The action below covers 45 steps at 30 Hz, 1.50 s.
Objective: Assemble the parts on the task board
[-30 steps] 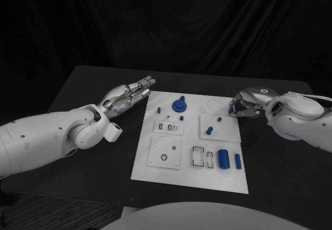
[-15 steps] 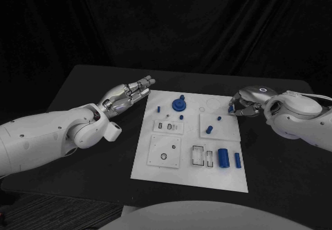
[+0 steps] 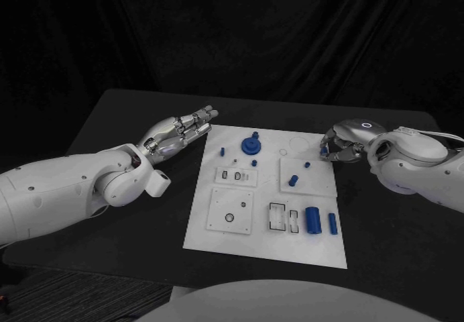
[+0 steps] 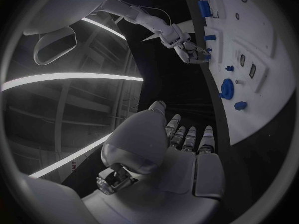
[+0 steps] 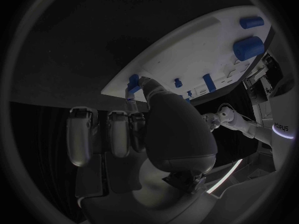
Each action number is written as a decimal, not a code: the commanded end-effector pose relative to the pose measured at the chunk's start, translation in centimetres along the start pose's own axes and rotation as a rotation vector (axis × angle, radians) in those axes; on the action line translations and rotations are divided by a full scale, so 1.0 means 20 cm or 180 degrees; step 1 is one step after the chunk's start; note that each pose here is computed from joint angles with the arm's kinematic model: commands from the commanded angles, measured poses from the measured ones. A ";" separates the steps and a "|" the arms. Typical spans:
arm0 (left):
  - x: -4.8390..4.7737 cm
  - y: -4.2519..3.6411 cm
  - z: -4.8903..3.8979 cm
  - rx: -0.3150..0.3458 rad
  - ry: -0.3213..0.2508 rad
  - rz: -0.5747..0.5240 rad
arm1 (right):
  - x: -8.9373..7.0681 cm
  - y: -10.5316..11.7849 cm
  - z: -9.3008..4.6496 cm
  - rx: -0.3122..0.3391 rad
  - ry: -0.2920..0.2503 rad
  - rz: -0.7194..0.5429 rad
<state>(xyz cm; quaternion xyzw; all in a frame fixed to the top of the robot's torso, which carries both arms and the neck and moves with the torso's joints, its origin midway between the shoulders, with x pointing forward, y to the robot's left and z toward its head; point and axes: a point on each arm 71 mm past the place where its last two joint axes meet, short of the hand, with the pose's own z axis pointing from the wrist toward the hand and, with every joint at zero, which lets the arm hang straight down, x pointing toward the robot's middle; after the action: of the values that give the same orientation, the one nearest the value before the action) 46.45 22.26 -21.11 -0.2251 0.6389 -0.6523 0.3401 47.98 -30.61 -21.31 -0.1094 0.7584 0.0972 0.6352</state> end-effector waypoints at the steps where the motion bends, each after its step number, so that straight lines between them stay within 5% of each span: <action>1: 0.010 -0.003 -0.001 0.0026 0.0044 -0.0035 | -0.02 0.00 -0.01 0.0063 -0.0240 0.0051; 8: 0.010 0.000 -0.005 0.0014 0.0045 -0.0040 | -0.04 0.03 -0.03 0.0011 -0.0389 0.0116; 26: 0.016 0.009 -0.002 -0.0011 0.0071 -0.0058 | -0.05 0.13 -0.05 -0.0182 -0.0431 0.0185; 45: 0.023 0.014 0.008 -0.0020 0.0090 -0.0066 | -0.10 0.60 0.02 -0.0925 -0.0166 0.0199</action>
<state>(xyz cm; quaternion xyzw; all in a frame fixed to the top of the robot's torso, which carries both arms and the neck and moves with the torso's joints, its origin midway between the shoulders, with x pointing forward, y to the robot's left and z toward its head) 46.40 22.02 -21.48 -0.2267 0.6461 -0.6502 0.3292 45.34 -19.36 -19.03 -0.1594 0.7122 0.2309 0.6434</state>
